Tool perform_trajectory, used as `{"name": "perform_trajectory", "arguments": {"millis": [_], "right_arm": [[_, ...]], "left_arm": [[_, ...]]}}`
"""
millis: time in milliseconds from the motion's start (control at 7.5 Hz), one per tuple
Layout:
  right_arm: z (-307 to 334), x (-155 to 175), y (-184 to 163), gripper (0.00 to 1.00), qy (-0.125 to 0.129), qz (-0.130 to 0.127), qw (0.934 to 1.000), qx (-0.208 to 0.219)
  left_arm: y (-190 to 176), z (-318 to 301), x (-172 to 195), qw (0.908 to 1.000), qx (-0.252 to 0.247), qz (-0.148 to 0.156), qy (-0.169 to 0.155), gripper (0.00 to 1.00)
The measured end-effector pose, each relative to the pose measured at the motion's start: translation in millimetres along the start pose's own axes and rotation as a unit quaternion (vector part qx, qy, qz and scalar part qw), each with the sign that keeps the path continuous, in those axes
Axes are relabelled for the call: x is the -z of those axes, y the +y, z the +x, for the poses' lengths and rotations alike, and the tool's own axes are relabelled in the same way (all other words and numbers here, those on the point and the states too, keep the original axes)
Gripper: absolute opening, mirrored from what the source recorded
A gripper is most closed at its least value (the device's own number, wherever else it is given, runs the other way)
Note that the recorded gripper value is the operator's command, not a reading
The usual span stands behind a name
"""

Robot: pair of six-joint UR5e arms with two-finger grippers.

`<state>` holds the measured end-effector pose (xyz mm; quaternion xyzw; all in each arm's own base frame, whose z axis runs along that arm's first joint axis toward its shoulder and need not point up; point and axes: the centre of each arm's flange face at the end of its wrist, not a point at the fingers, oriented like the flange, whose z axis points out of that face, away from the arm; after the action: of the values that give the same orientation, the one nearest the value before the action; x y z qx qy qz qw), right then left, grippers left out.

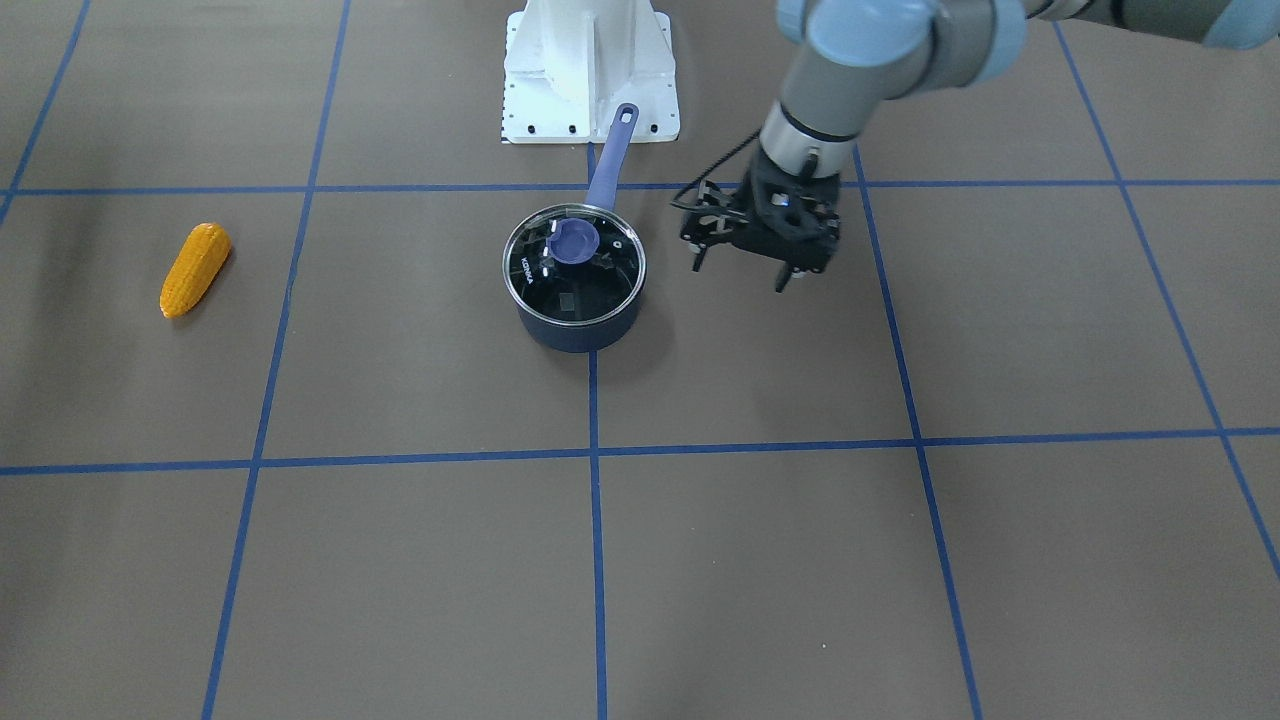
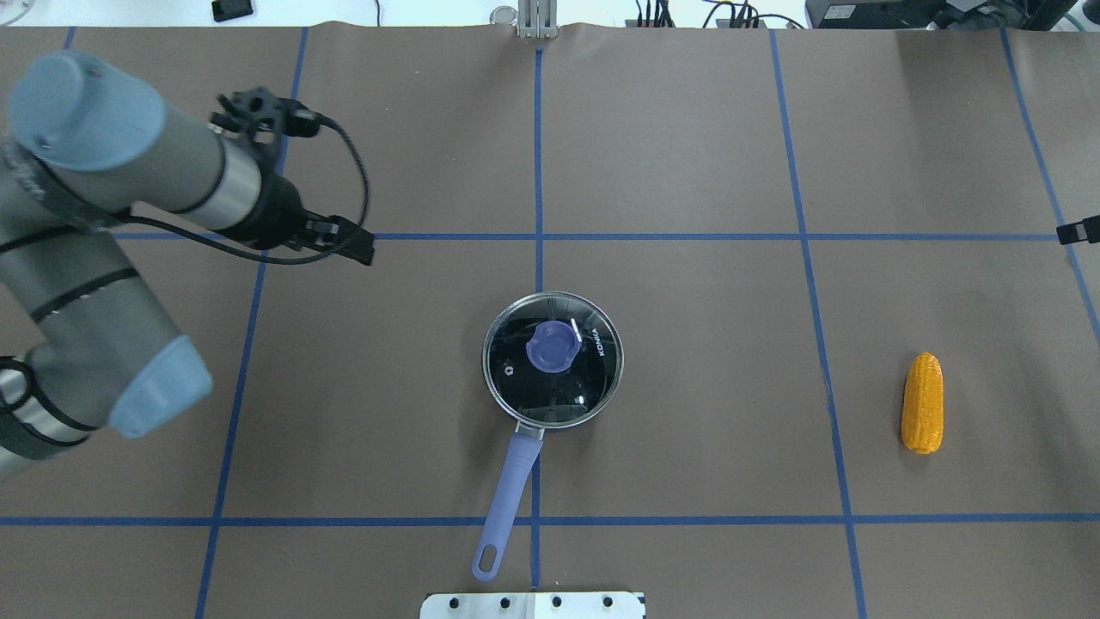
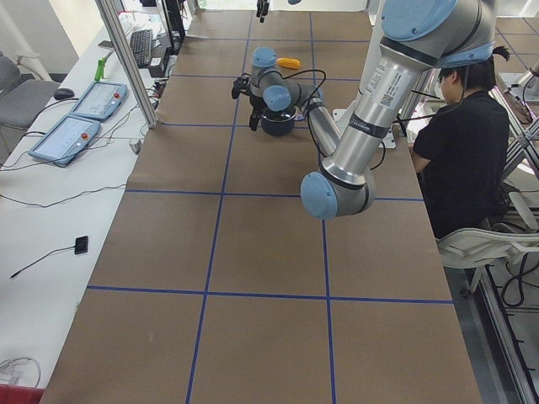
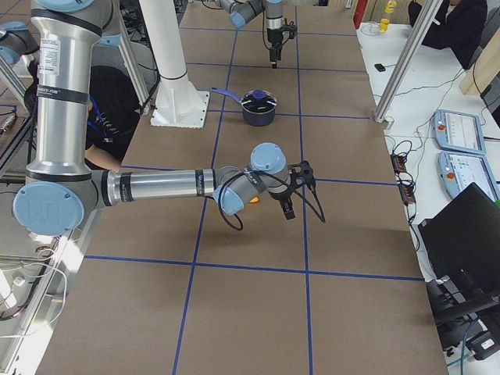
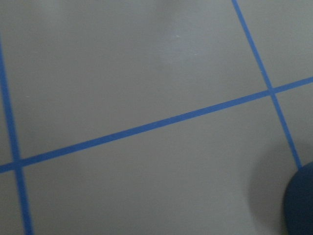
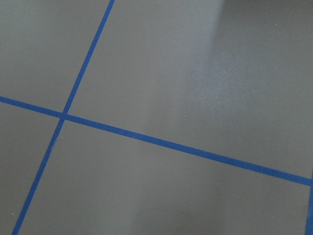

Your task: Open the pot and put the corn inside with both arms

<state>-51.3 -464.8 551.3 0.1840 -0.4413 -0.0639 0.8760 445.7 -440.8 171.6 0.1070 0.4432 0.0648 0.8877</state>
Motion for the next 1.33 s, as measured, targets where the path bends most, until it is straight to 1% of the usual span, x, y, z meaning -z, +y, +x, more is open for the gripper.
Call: {"name": "perform_trajectory", "arguments": {"millis": [133,267,533,800,1333], "right_arm": [[0.1,-0.3,-0.2,1.00,0.002,0.001,1.0000,0.000],[0.8,-0.8,-0.4,1.00,0.005,0.001,1.0000,0.000],[2.2,-1.5,0.2,1.00,0.008,0.001,1.0000,-0.001],[4.4,-2.4,0.4,1.00,0.013,0.002,0.9999,-0.002],[7.1,-4.2,0.7,1.00,0.021,0.003,0.9998,-0.003]], "left_arm": [[4.9,46.3,1.2,0.9997,0.019,-0.008,-0.008,1.00],[1.9,81.8,-2.3,0.9990,0.039,-0.015,-0.013,1.00],[-6.7,130.4,-22.9,0.9974,0.062,-0.023,-0.027,1.00],[0.8,150.4,-39.9,0.9973,0.059,-0.017,-0.040,1.00],[20.9,163.3,-51.2,0.9977,0.047,-0.025,-0.041,0.99]]}}
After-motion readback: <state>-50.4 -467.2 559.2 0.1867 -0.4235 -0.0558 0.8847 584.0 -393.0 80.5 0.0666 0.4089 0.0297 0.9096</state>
